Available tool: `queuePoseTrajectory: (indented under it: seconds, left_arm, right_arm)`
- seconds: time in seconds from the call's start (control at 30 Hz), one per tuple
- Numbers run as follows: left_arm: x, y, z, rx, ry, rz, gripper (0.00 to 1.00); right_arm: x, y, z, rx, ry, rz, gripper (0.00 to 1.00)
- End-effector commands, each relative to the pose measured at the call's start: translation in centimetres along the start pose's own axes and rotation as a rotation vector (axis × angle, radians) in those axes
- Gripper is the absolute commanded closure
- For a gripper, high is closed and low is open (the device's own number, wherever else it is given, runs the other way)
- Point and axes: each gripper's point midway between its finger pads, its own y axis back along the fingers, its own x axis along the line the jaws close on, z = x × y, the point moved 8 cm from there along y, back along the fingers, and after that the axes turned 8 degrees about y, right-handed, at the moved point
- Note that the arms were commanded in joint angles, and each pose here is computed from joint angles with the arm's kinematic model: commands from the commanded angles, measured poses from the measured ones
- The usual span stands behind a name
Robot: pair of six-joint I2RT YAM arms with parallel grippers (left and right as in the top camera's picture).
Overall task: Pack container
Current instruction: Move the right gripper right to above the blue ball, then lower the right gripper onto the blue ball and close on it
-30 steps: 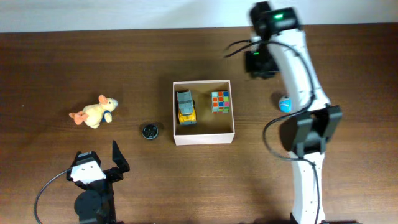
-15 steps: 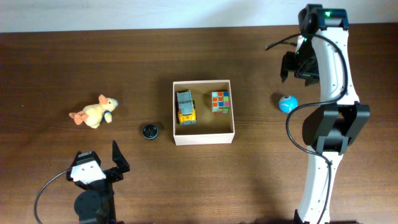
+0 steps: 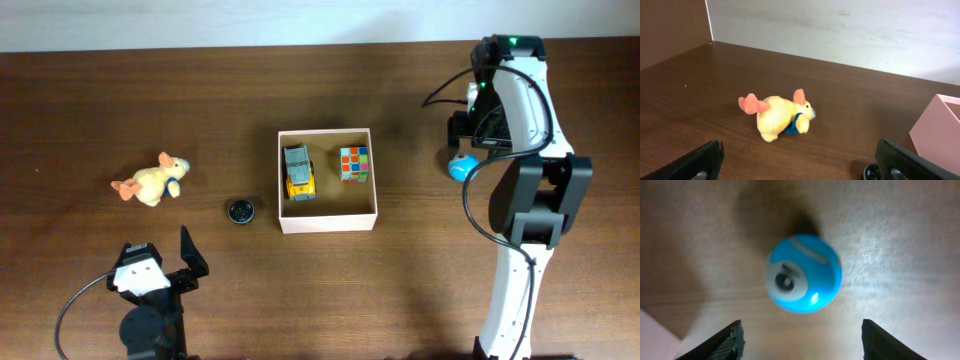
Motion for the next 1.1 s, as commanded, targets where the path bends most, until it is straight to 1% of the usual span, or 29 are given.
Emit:
queuePoseTrajectory:
  seconds: [0.0, 0.2, 0.33, 0.53, 0.6, 0.8, 0.83, 1.07]
  left_arm:
    - [0.0, -0.1, -0.2, 0.006, -0.001, -0.01, 0.01]
    - [0.0, -0.1, -0.2, 0.006, -0.001, -0.01, 0.01]
    - [0.0, -0.1, -0.2, 0.006, -0.001, -0.01, 0.01]
    - [0.0, -0.1, -0.2, 0.006, -0.001, -0.01, 0.01]
    - [0.0, -0.1, -0.2, 0.006, -0.001, -0.01, 0.01]
    - [0.0, -0.1, -0.2, 0.006, -0.001, -0.01, 0.01]
    - [0.0, -0.1, -0.2, 0.006, -0.001, -0.01, 0.01]
    - [0.0, -0.1, -0.2, 0.006, -0.001, -0.01, 0.01]
  right_arm:
    - [-0.8, 0.6, -0.2, -0.039, 0.043, -0.008, 0.3]
    - [-0.9, -1.2, 0.7, -0.063, 0.104, -0.008, 0.28]
    - [-0.9, -2.3, 0.9, -0.06, 0.114, -0.008, 0.26]
    - [-0.9, -3.7, 0.9, -0.05, 0.114, -0.007, 0.27]
    - [-0.9, -3.9, 0.9, -0.043, 0.115, -0.006, 0.31]
    - [-0.9, -4.0, 0.8, -0.041, 0.114, -0.005, 0.53]
    - [-0.9, -4.0, 0.8, -0.041, 0.114, -0.005, 0.54]
    - [-0.9, -4.0, 0.8, -0.039, 0.114, -0.005, 0.55]
